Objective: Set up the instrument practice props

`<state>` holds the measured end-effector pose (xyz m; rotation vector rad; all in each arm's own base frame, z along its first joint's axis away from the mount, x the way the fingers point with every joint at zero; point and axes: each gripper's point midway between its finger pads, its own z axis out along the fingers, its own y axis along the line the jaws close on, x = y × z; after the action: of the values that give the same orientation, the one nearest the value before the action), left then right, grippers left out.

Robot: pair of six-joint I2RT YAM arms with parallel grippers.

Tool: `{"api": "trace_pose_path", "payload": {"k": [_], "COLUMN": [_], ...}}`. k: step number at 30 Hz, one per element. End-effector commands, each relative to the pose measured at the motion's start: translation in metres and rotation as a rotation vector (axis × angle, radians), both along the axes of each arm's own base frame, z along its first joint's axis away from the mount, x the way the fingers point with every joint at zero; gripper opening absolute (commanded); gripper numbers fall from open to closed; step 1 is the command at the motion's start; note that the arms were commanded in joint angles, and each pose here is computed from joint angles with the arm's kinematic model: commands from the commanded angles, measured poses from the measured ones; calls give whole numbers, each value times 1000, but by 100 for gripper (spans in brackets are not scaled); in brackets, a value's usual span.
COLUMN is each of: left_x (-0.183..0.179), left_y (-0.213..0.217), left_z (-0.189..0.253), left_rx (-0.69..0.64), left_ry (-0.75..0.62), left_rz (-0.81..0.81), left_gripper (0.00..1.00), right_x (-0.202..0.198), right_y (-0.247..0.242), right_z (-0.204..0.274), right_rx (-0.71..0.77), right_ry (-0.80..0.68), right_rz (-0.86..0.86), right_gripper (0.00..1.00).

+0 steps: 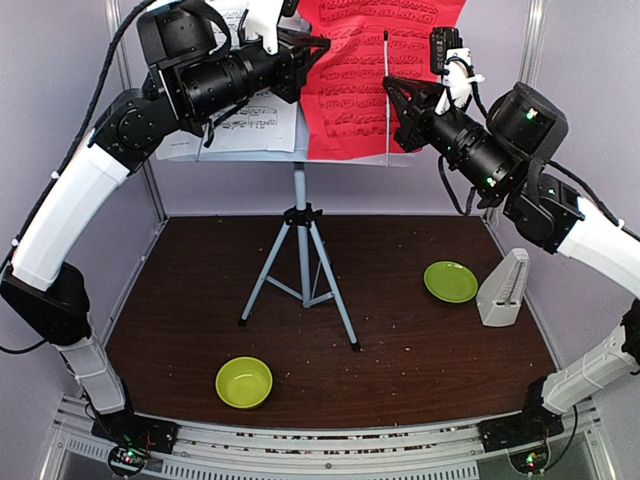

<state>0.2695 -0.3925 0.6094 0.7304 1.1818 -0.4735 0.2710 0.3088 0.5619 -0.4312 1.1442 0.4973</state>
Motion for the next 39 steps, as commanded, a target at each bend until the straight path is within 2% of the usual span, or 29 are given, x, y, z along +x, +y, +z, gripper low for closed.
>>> {"api": "trace_pose_path", "payload": {"k": [1,13,20,32,33,36,39], "left_x": [-8,-14,-12,-7,-7,-8,-8], "left_y": [19,13,-2,0,1,3,5], "left_z": [33,32,22,17,17,17,18], "left_rx": [-25,41,21,13,12,5,1], "left_ry": [-99,-172,-137,-112,-112,-112,-109], "left_rz": [17,-8,-55,-31,-30,-26,-23], "left_gripper": [0,0,0,0,0,0,0], "right_x": [-4,-3,-1,0,0,1,1], "right_y": [-4,-2,0,2,2,0,0], "right_z": [3,0,0,1,1,2,3], "right_rx": [7,-2,-4,-6,-2,6,7], "right_ry": [-8,-5,-6,-10,-8,-4,-1], "right_rz": [10,13,14,10,11,3,5], "right_gripper": [0,0,0,0,4,32,39]}}
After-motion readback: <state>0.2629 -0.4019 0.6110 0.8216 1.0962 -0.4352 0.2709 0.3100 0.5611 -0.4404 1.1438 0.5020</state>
